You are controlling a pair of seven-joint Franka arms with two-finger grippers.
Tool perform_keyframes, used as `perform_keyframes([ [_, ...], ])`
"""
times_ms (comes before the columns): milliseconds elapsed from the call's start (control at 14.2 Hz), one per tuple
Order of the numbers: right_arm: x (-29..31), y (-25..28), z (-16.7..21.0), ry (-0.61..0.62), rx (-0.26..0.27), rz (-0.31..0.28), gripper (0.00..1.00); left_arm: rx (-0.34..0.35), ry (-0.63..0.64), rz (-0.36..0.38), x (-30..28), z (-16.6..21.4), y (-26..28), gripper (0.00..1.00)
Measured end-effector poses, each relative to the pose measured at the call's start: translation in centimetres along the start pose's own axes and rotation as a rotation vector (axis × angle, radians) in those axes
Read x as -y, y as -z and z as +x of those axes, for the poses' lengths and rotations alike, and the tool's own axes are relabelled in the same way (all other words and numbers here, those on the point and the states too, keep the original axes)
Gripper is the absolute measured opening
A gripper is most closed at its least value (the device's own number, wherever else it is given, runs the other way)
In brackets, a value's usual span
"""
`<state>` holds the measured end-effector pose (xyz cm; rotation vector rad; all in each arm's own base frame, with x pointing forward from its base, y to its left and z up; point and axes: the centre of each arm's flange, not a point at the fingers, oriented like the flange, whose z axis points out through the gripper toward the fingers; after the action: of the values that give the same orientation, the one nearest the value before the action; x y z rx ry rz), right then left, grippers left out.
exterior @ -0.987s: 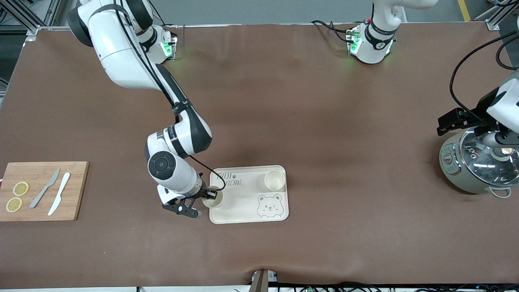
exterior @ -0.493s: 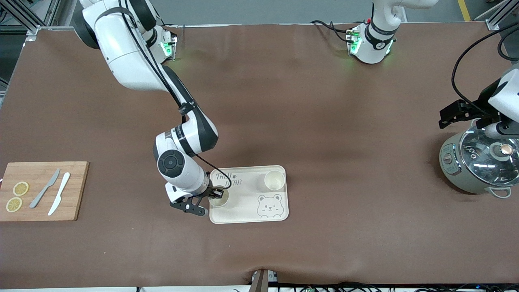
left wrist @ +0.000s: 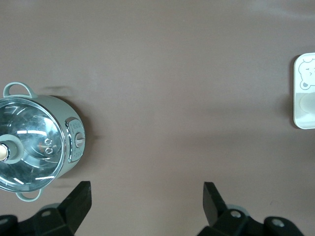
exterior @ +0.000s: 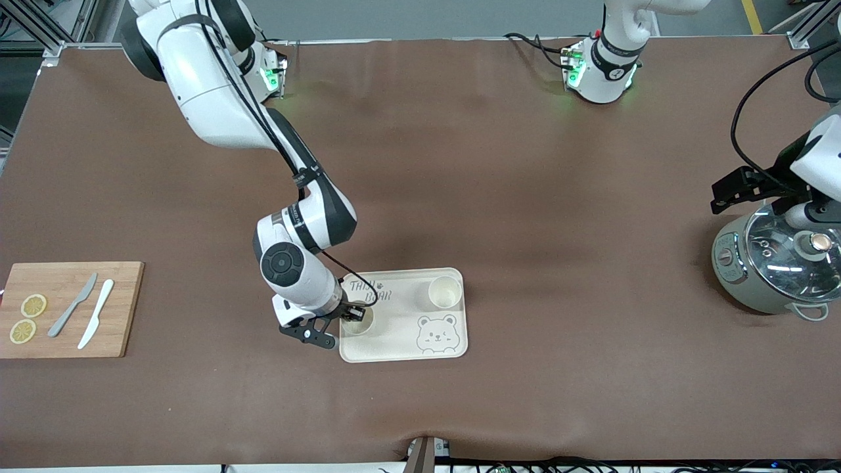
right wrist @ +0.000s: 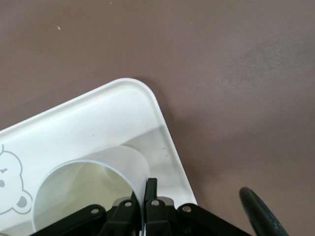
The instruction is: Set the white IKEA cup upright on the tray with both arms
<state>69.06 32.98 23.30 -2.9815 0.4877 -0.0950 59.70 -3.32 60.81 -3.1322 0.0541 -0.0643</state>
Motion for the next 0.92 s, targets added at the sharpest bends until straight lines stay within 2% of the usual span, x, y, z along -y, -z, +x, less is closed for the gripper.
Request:
perform_keyframes([
  [775, 0.2, -1.1, -0.5, -0.003, -0.009, 0.009, 0.03, -0.011, 0.025, -0.028, 1.3, 0.5, -0.3, 1.00],
  [916, 0.3, -1.1, -0.5, -0.003, -0.011, 0.011, 0.07, -0.014, 0.024, -0.037, 1.2, 0.5, -0.1, 1.00],
])
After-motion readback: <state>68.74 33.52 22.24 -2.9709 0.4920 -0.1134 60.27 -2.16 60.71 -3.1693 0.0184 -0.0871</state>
